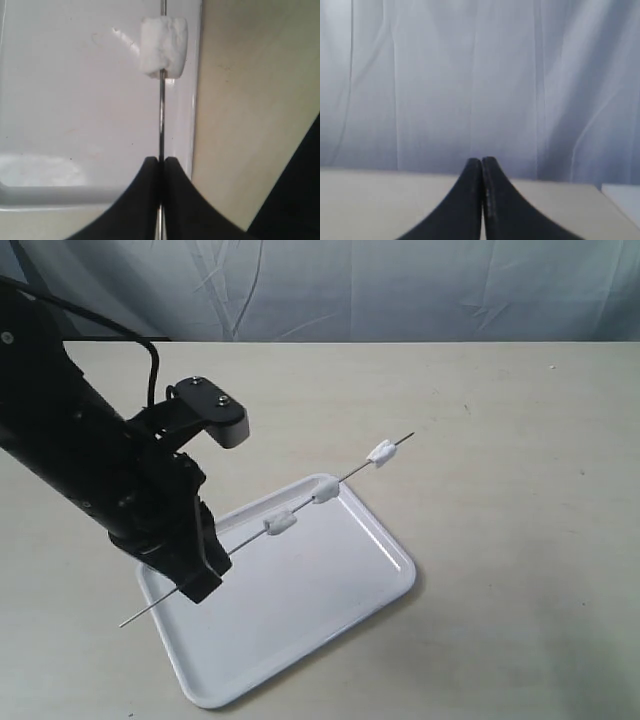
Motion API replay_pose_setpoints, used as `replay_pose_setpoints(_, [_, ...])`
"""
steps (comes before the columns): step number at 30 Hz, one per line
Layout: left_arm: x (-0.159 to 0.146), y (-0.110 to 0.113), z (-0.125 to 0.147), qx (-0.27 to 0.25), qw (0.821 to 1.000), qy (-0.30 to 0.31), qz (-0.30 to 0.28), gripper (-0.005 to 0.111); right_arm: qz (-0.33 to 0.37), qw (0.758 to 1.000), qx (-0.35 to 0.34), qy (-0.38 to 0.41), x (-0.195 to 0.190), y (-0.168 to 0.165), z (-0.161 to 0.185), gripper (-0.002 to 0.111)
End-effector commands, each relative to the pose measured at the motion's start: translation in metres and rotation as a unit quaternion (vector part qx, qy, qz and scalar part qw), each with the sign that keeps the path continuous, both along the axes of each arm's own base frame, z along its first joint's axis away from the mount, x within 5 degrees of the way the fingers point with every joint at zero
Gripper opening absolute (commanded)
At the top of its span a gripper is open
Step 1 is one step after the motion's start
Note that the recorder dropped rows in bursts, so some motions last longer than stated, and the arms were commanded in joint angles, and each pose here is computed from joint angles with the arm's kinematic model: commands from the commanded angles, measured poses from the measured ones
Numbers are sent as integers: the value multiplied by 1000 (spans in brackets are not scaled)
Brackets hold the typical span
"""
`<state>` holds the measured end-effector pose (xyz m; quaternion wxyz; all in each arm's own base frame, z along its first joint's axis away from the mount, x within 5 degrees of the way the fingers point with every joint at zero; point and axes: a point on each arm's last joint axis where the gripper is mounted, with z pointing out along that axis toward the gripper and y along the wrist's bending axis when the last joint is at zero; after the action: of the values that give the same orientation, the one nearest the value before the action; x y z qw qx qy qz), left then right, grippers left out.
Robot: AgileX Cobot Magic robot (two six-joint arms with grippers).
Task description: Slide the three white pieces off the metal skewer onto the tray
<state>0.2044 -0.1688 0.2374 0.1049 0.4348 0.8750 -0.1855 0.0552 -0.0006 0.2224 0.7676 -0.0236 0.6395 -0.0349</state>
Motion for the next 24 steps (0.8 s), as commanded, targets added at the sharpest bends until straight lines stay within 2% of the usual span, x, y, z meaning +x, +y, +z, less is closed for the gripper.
replay_pose_setpoints(1, [-2,0,3,3,1000,-8,-9,0,-13,972,109,-207,-15,-10,33,-1])
replay_pose_setpoints(4, [0,3,2,18,1000,-18,-17,0,13,924,161,-347,-32,-13,52,-1])
replay_pose_setpoints(6, [-3,-1,3,-2,1000,-1,-6,0,65,911,197,-357,-35,-8,62,-1])
replay_pose_setpoints(7, [-3,-1,4,-6,1000,4,-4,0,81,915,187,-348,-36,-5,71,-1])
replay_pose_setpoints(9, [-5,-2,3,-13,1000,12,0,0,93,945,83,-303,-38,8,90,-1])
replay_pose_setpoints(11, [-8,-1,-3,-12,1000,22,9,0,104,964,29,-245,-36,15,112,-1])
replay_pose_setpoints(13, [-12,2,-10,-5,999,33,10,0,95,979,54,-175,-24,13,129,-1])
replay_pose_setpoints(17, [-17,6,-18,10,999,48,10,0,61,991,95,-72,9,6,132,-1])
replay_pose_setpoints(21, [-18,13,-25,43,997,57,36,0,6,993,104,50,49,-2,115,-1])
replay_pose_setpoints(24, [-18,15,-26,53,996,57,53,0,-50,978,111,167,78,-10,88,-1])
